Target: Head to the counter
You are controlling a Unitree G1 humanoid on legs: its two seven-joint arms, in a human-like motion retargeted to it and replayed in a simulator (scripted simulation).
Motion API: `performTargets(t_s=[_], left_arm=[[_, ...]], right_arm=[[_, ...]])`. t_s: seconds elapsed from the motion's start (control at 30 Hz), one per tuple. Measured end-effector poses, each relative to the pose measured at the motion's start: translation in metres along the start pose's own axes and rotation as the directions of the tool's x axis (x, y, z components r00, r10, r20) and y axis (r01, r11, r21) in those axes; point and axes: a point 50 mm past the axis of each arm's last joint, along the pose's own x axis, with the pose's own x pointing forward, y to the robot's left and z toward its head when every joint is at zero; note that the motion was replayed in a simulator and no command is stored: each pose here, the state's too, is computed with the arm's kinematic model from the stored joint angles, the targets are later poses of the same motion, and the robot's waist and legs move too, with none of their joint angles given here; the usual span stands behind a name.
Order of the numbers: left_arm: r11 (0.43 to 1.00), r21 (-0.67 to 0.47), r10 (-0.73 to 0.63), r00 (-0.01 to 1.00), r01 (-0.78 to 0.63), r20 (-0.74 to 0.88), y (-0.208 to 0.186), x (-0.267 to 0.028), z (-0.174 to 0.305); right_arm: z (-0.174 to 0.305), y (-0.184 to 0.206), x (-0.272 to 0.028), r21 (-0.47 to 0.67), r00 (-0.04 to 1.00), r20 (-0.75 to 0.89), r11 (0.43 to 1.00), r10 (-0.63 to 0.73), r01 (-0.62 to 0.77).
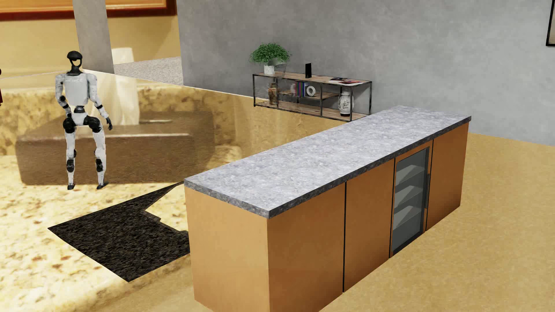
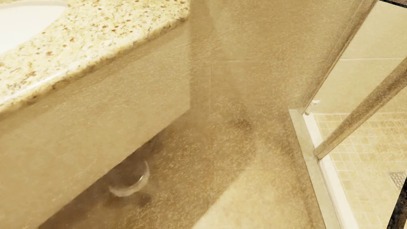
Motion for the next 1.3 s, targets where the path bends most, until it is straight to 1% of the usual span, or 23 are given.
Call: performTargets(t_s=[0.07,0.17,0.27,0.33,0.4,0.5,0.6,0.67,0.7,0.77,0.83,0.87,0.97,1.07,1.13,1.2,1.23,1.3], left_arm=[[1.0,0.0,0.005,1.0,-0.005,-0.002,-0.002,0.0,-0.001],[0.999,-0.033,0.023,1.0,-0.024,-0.005,-0.001,-0.001,-0.004],[0.998,-0.049,0.027,0.999,-0.028,-0.024,-0.002,-0.002,-0.013],[0.998,-0.058,0.011,0.998,-0.015,-0.058,-0.005,-0.003,-0.023],[0.998,-0.052,-0.03,0.995,0.025,-0.093,-0.015,-0.004,-0.034],[0.995,-0.076,-0.078,0.983,0.066,-0.167,-0.026,-0.008,-0.054],[0.987,-0.155,-0.092,0.957,0.051,-0.275,-0.029,-0.013,-0.082],[0.981,-0.191,-0.089,0.937,0.024,-0.337,-0.028,-0.017,-0.102],[0.977,-0.212,-0.081,0.926,0.001,-0.368,-0.03,-0.019,-0.11],[0.973,-0.23,-0.08,0.918,-0.013,-0.389,-0.031,-0.023,-0.119],[0.977,-0.215,-0.064,0.935,-0.014,-0.349,-0.026,-0.021,-0.113],[0.976,-0.214,-0.035,0.944,-0.038,-0.327,-0.02,-0.019,-0.107],[0.941,-0.299,0.085,0.968,-0.155,-0.235,0.002,-0.013,-0.078],[0.917,-0.318,0.218,0.971,-0.239,-0.101,0.021,-0.015,-0.049],[0.905,-0.321,0.281,0.959,-0.28,-0.043,0.026,-0.023,-0.045],[0.898,-0.331,0.301,0.953,-0.29,-0.02,0.022,-0.031,-0.047],[0.903,-0.326,0.288,0.957,-0.281,-0.027,0.016,-0.034,-0.052],[0.92,-0.328,0.202,0.977,-0.212,-0.065,-0.004,-0.034,-0.061]], right_arm=[[0.002,-0.003,0.0,-0.01,1.0,0.015,1.0,-0.01,0.01],[0.008,-0.005,0.0,-0.024,0.999,0.045,1.0,-0.019,0.02],[0.021,-0.009,0.0,-0.018,0.994,0.099,0.999,-0.037,0.039],[0.034,-0.014,0.0,-0.002,0.988,0.142,0.998,-0.058,0.058],[0.039,-0.021,-0.001,-0.012,0.981,0.178,0.997,-0.075,0.078],[0.043,-0.023,0.0,-0.029,0.976,0.2,0.995,-0.085,0.092],[0.03,-0.018,0.0,0.017,0.981,0.147,0.992,-0.124,0.123],[0.016,-0.007,0.001,0.038,0.992,0.081,0.994,-0.101,0.099],[0.01,-0.002,0.002,0.025,0.996,0.046,0.997,-0.072,0.071],[0.005,0.007,0.004,-0.039,1.0,-0.008,0.999,0.003,-0.004],[0.002,0.008,0.005,-0.095,0.998,-0.027,0.993,0.061,-0.064],[0.003,0.005,0.006,-0.102,0.998,-0.028,0.993,0.059,-0.061],[0.005,-0.009,0.007,-0.086,1.0,-0.004,0.996,-0.016,0.016],[0.012,-0.02,0.009,-0.098,0.999,0.02,0.994,-0.045,0.047],[0.018,-0.021,0.009,-0.134,0.998,0.052,0.99,-0.041,0.047],[0.025,-0.02,0.008,-0.167,0.996,0.087,0.985,-0.035,0.049],[0.027,-0.017,0.007,-0.175,0.994,0.105,0.984,-0.026,0.044],[0.022,-0.008,0.005,-0.198,0.994,0.111,0.98,0.002,0.02]])
